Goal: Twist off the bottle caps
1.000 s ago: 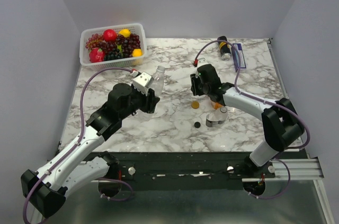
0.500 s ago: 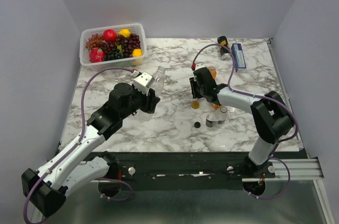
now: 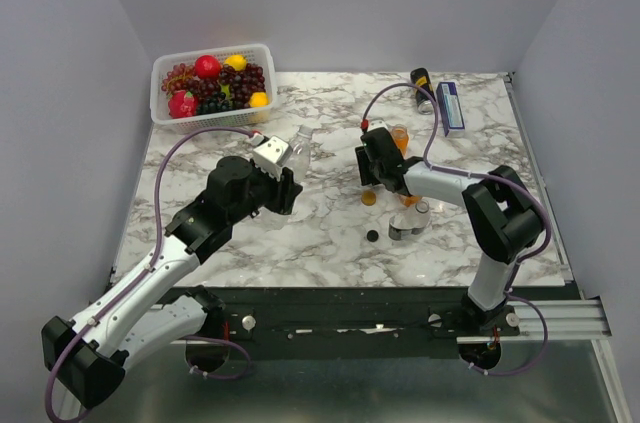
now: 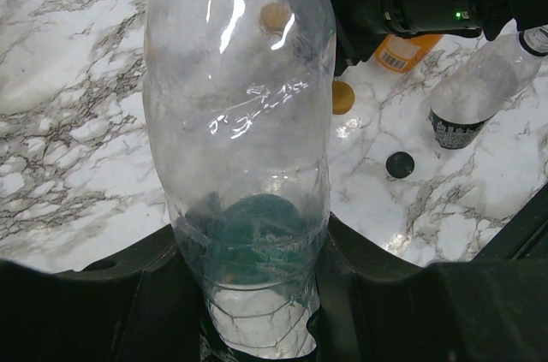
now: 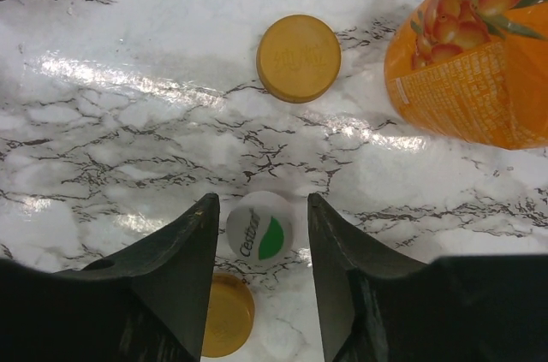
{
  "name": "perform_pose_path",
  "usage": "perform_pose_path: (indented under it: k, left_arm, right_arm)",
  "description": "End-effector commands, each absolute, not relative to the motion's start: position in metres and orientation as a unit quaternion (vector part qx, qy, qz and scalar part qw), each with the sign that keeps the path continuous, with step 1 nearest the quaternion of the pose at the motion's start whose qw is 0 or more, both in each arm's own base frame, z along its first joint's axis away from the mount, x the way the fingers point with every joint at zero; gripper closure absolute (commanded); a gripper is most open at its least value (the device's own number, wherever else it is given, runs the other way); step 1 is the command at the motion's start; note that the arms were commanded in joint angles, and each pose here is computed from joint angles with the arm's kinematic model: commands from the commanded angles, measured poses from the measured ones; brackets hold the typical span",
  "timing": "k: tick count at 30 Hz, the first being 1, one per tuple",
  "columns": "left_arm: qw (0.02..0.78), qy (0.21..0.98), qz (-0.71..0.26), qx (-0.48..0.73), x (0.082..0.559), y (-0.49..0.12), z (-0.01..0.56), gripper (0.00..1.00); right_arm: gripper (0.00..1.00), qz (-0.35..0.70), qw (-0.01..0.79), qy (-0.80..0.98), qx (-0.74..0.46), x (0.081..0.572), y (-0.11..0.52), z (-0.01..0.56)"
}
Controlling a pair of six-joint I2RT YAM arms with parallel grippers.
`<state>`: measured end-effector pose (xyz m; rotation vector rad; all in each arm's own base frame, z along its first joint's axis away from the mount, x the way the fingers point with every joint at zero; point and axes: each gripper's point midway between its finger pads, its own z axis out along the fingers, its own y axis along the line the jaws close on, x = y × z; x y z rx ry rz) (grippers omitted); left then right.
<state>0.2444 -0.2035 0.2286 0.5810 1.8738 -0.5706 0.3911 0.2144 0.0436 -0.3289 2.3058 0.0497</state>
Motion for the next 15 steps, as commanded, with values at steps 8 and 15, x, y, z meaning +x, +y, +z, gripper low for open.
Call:
perform_pose_path:
  k: [8, 15]
  left_arm:
    - [0.524, 0.779, -0.238, 0.251, 0.246, -0.205, 0.231, 0.61]
    - [0.525, 0.774, -0.244, 0.258, 0.243, -0.208, 0.232, 0.61]
  right_arm:
    - [0.39, 0.02, 0.41, 0.905, -0.109, 0.404, 0.216, 0.051]
    - [0.34, 0.082, 0.441, 0.886, -0.118, 0.392, 0.227, 0.099]
